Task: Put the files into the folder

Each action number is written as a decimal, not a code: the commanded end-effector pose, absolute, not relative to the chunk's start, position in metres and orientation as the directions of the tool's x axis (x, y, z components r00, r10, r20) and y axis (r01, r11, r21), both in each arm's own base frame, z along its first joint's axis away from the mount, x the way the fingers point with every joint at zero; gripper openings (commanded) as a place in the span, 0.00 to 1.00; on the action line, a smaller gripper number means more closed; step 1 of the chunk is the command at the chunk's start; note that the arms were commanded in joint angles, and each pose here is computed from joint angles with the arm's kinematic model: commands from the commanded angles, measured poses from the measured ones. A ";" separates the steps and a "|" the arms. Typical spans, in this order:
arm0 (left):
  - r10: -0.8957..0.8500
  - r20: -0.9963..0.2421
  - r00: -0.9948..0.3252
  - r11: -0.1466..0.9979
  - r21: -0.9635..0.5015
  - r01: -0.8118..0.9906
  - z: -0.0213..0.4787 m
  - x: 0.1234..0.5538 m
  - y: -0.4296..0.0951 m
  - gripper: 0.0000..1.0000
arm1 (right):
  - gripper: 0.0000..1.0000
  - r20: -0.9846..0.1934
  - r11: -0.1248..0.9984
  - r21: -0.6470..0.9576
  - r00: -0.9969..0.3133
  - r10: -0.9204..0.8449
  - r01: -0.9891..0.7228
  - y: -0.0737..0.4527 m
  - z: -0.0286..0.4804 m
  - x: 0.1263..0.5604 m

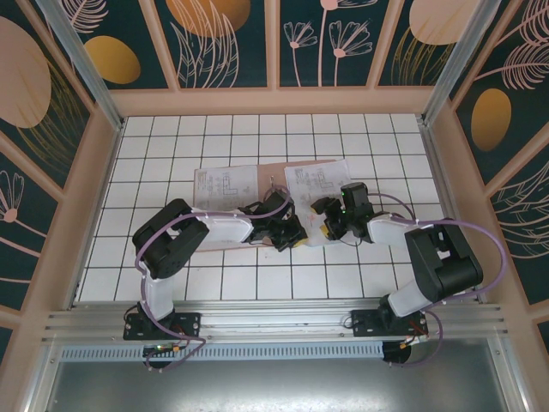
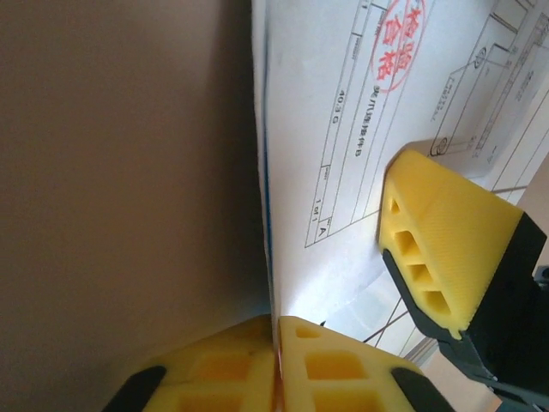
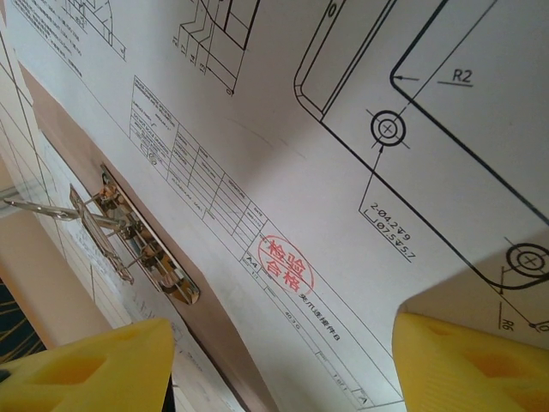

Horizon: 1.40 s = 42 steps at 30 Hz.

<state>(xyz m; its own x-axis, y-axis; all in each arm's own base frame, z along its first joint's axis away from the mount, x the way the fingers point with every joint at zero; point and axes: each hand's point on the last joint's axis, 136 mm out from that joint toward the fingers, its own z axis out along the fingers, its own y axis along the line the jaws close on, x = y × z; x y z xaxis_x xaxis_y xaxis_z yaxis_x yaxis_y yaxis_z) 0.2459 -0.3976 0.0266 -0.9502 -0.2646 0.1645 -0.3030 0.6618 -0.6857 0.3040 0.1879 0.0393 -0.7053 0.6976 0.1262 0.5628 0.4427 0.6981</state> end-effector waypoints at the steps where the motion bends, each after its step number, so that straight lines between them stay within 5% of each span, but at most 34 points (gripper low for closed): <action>1: -0.265 0.165 -0.950 0.676 -0.671 -0.305 0.023 0.246 -0.399 0.00 | 0.72 0.157 0.434 0.666 -0.683 0.714 0.607 0.186 0.035 0.291; 15: -0.236 0.131 -0.963 0.672 -0.693 -0.259 0.056 0.255 -0.390 0.00 | 0.81 -0.083 0.527 0.746 -0.729 0.679 0.407 0.171 0.127 0.344; 42: -0.241 0.180 -0.954 0.623 -0.725 -0.294 0.039 0.255 -0.347 0.00 | 0.82 -0.108 0.535 0.762 -0.744 0.659 0.364 0.171 0.130 0.349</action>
<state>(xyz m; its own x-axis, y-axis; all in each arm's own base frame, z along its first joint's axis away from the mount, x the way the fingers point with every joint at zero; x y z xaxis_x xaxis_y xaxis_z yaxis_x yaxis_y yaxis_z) 0.2519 -0.3442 0.0319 -0.9462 -0.2592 0.1937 -0.3189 0.6456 -0.6939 0.3461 0.1672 0.1269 -0.7353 0.6719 -0.0889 0.3890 0.5258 0.7564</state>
